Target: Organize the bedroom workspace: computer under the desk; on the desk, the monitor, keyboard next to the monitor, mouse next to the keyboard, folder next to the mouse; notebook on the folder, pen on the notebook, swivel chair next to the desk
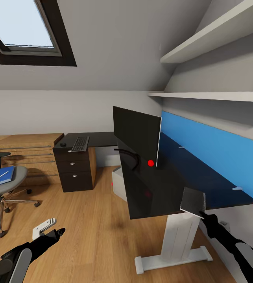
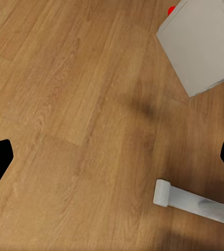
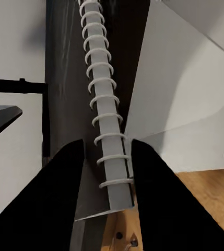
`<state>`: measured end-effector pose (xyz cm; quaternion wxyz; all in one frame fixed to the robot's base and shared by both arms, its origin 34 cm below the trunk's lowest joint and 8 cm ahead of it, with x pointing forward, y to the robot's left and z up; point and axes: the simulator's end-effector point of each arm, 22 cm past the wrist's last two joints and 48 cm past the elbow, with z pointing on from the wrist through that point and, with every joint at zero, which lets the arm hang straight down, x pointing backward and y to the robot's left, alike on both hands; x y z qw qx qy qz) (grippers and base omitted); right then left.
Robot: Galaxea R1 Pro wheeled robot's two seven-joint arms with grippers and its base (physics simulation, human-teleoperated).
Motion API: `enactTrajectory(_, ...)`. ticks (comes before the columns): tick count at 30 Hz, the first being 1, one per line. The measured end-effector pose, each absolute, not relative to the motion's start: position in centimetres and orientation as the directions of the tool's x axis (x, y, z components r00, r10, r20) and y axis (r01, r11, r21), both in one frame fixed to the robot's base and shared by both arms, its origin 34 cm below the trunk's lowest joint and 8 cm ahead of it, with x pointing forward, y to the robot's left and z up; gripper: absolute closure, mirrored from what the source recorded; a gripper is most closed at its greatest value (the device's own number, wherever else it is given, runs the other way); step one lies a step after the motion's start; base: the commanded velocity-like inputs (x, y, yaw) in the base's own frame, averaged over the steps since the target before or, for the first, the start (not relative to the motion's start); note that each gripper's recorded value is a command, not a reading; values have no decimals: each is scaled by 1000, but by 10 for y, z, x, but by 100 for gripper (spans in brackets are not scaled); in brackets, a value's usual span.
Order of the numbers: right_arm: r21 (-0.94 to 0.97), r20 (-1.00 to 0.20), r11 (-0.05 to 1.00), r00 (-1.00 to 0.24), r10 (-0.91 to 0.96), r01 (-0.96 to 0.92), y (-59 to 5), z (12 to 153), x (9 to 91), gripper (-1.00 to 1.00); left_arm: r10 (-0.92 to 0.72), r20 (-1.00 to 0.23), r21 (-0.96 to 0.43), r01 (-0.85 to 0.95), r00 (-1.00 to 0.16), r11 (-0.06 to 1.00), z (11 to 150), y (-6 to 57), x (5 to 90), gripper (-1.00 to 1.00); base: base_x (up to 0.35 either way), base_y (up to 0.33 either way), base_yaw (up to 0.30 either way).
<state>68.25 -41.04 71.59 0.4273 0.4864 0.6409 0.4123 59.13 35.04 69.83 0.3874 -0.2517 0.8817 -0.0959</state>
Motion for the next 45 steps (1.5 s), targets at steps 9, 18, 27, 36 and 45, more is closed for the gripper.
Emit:
enactTrajectory(9,942,-153,194,-164,975,273,-410,715,682,100,-518,-635,-364,-369,-573,855,698,350,591,-100,0,0,0)
enactTrajectory(18,942,-153,194,-164,975,273,-410,715,682,100,-518,-635,-364,-369,-573,855,698,350,591,-100,0,0,0)
enactTrajectory(27,946,-165,203,-164,972,252,-410,723,686,100,-520,-633,-363,-373,-574,854,697,351,591,-100,-18,0,0)
enactTrajectory(36,953,-207,239,-179,962,184,-402,753,697,100,-520,-633,-363,-373,-574,854,697,351,591,-100,-55,0,0)
enactTrajectory(45,954,-241,273,-224,944,125,-376,772,706,100,-520,-633,-362,-374,-574,854,697,351,591,-100,-271,0,0)
